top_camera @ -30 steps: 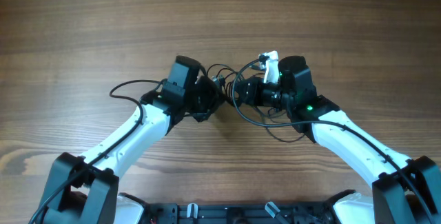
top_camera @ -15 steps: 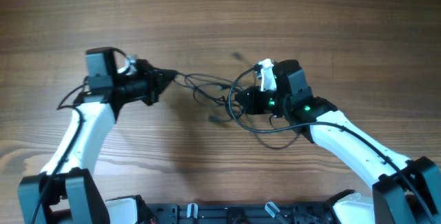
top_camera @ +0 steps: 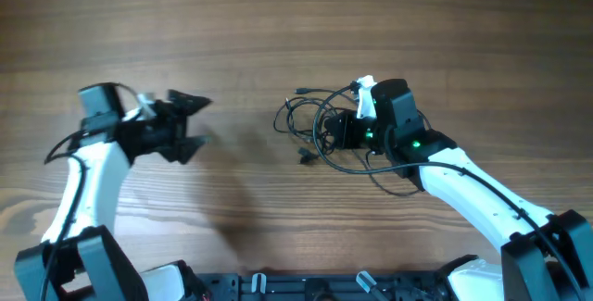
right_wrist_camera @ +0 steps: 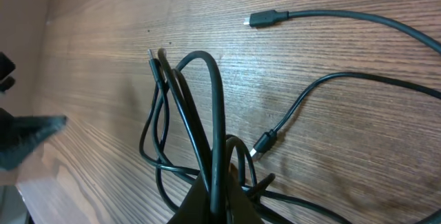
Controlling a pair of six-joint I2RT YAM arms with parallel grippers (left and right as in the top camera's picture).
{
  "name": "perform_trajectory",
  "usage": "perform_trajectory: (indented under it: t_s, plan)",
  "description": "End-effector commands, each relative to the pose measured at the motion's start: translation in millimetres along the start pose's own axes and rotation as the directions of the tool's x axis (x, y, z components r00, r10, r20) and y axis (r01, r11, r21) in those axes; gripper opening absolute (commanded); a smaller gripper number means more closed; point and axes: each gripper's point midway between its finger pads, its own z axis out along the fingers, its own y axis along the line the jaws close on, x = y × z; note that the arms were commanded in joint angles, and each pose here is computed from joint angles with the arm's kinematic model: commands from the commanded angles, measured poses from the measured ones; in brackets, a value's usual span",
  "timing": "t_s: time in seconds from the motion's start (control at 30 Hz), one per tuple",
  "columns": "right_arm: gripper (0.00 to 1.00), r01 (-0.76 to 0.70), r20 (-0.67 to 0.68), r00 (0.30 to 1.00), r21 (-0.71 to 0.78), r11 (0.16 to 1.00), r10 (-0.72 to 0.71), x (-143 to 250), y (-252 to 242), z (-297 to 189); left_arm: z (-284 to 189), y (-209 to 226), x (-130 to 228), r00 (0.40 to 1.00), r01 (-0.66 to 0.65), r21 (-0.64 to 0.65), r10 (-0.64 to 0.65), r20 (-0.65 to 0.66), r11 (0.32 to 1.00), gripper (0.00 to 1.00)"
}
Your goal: Untangle cables
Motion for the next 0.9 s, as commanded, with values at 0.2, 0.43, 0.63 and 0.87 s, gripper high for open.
perform_trajectory:
  t_s: [0.2,0.43,0.63,0.87]
  plan:
    - [0.04,-0.039,-0.01,0.999,-0.007,0.999,0.039,3,-1,2,75,-22,74,0.978,-0.209,-0.158,0.207,-0.027,0.965,0.88]
    - [0.04,-0.08,-0.029,0.996,-0.033,0.996,0.079,5,4,2,104,-20,98,0.99,-0.137,-0.205,0.141,0.004,0.969,0.73]
    - [0.04,-0.08,-0.039,0.996,-0.046,0.996,0.078,7,6,2,132,-24,105,0.99,-0.139,-0.166,0.135,-0.034,0.976,0.65]
    - [0.05,-0.082,-0.067,0.995,-0.085,0.993,0.077,11,13,1,153,-19,112,0.983,-0.178,-0.154,0.167,-0.08,0.972,0.04]
